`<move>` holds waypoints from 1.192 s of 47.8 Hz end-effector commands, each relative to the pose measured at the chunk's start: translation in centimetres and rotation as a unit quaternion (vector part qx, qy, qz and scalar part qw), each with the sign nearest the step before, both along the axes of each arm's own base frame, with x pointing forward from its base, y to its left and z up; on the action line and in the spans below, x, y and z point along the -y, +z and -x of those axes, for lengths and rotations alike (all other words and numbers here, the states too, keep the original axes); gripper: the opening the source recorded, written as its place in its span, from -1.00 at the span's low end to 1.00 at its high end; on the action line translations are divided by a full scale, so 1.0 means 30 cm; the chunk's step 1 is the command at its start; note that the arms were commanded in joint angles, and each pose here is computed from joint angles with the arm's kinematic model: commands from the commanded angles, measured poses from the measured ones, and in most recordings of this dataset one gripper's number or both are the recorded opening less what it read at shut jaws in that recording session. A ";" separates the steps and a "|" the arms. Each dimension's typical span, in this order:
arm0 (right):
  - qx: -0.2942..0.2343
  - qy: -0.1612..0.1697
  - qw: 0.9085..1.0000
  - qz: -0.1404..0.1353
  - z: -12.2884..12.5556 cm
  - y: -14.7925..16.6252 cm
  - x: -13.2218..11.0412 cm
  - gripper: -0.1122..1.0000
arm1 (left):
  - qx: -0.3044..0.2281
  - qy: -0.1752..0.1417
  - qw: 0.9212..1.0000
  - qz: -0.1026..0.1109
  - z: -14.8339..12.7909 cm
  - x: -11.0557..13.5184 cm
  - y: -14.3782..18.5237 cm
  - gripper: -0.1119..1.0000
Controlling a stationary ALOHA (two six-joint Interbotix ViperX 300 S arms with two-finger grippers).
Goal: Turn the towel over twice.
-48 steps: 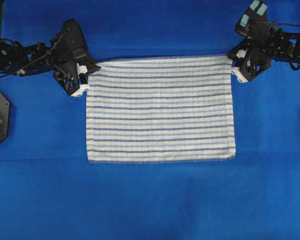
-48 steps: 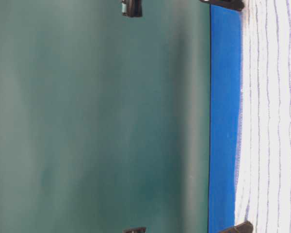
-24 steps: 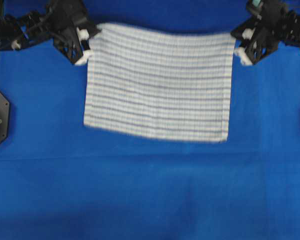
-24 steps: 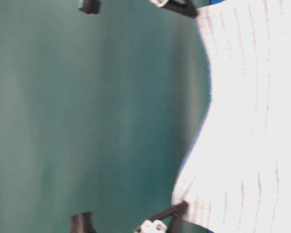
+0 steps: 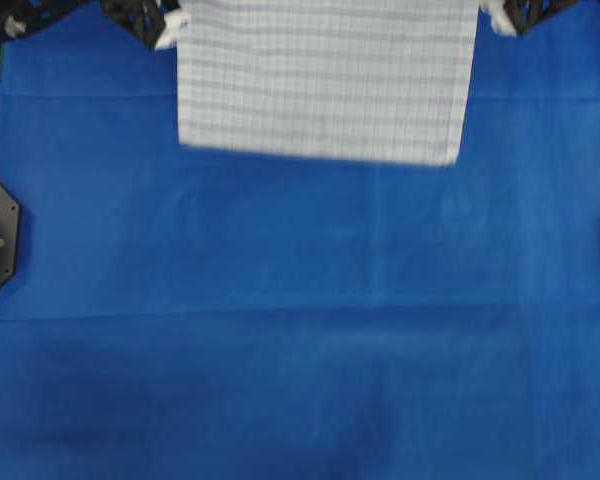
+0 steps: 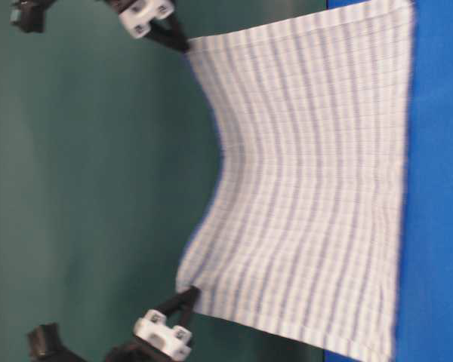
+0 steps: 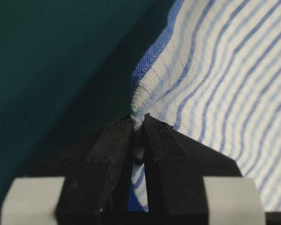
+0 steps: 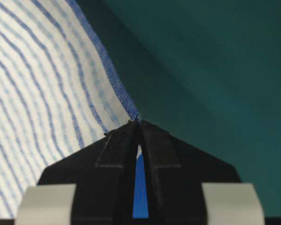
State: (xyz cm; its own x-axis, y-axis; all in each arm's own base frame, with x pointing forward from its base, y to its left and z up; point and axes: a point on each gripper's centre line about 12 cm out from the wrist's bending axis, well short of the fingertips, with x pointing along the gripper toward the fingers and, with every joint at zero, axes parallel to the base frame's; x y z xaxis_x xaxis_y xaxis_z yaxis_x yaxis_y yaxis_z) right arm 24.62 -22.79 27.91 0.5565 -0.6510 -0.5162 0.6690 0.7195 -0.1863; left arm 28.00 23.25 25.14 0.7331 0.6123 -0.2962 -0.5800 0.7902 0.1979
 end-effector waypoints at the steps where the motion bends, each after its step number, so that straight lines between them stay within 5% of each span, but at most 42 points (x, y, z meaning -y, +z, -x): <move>1: 0.019 -0.005 0.999 0.035 -0.002 0.109 0.021 -0.72 | 0.035 0.005 0.999 -0.031 -0.003 -0.020 0.113 -0.75; 14: 0.039 -0.012 0.996 0.083 0.004 0.263 0.031 -0.72 | 0.090 0.007 0.993 -0.075 0.027 0.001 0.293 -0.75; 27: 0.049 0.021 0.996 0.074 0.006 0.264 -0.087 -0.72 | 0.092 -0.024 0.994 -0.051 0.057 0.124 0.288 -0.75; 42: -0.015 0.090 0.996 0.008 0.022 0.156 -0.342 -0.72 | 0.037 -0.111 0.993 0.000 0.100 0.360 0.145 -0.75; 57: -0.049 0.158 0.982 -0.095 0.042 -0.045 -0.533 -0.72 | -0.041 -0.178 0.982 0.046 0.168 0.521 -0.107 -0.75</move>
State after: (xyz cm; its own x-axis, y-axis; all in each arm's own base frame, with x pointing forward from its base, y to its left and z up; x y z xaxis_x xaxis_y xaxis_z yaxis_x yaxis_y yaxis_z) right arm 23.30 -7.54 26.98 0.6447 -0.3739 -0.6667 0.4044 0.9070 -0.1177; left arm 23.07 8.59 22.34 0.8567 0.3192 -0.4052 -0.2830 0.9476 0.1483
